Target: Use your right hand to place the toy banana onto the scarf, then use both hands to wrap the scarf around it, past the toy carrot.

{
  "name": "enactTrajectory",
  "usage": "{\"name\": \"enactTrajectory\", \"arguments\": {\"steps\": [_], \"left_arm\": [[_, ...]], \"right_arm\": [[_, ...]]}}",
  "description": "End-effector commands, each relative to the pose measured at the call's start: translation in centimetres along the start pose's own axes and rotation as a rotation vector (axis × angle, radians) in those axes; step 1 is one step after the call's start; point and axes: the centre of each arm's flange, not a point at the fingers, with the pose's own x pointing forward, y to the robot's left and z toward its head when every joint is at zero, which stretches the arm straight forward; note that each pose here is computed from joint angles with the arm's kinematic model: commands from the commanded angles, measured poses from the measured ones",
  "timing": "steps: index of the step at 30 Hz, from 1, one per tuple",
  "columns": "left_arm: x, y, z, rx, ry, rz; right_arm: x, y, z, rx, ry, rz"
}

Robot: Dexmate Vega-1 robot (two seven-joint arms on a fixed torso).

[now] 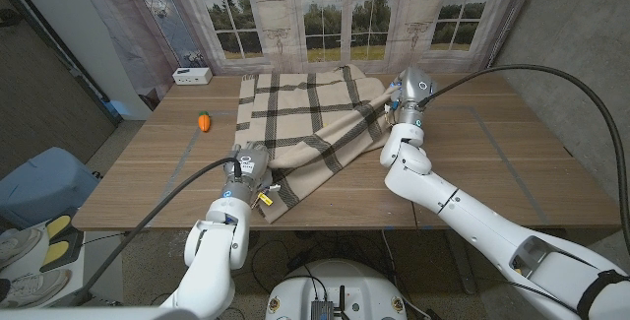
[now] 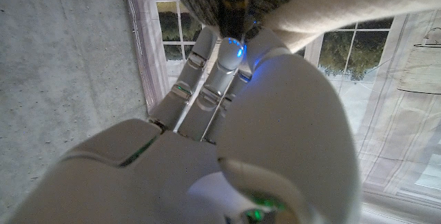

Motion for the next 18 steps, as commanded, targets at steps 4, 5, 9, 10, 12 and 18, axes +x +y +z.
{"name": "enactTrajectory", "arguments": {"steps": [4, 5, 9, 10, 12, 18], "left_arm": [[-1.1, 4.4, -0.9, 0.096, 0.037, 0.117], [-1.1, 4.6, -0.9, 0.103, 0.040, 0.121], [-0.6, 5.4, -1.2, 0.131, 0.053, 0.141], [-0.4, 5.6, -1.3, 0.136, 0.056, 0.144], [0.0, 5.9, -1.5, 0.145, 0.060, 0.148], [1.4, 6.9, -1.9, 0.170, 0.059, 0.161]], "right_arm": [[-1.9, -2.0, -4.6, 0.056, 0.087, -0.080], [-1.9, -2.2, -4.8, 0.059, 0.092, -0.085], [-1.8, -2.8, -5.8, 0.061, 0.106, -0.109], [-1.7, -2.9, -5.9, 0.062, 0.107, -0.111], [-1.5, -3.1, -6.1, 0.059, 0.108, -0.119], [-0.8, -3.6, -6.4, 0.058, 0.108, -0.134]]}}
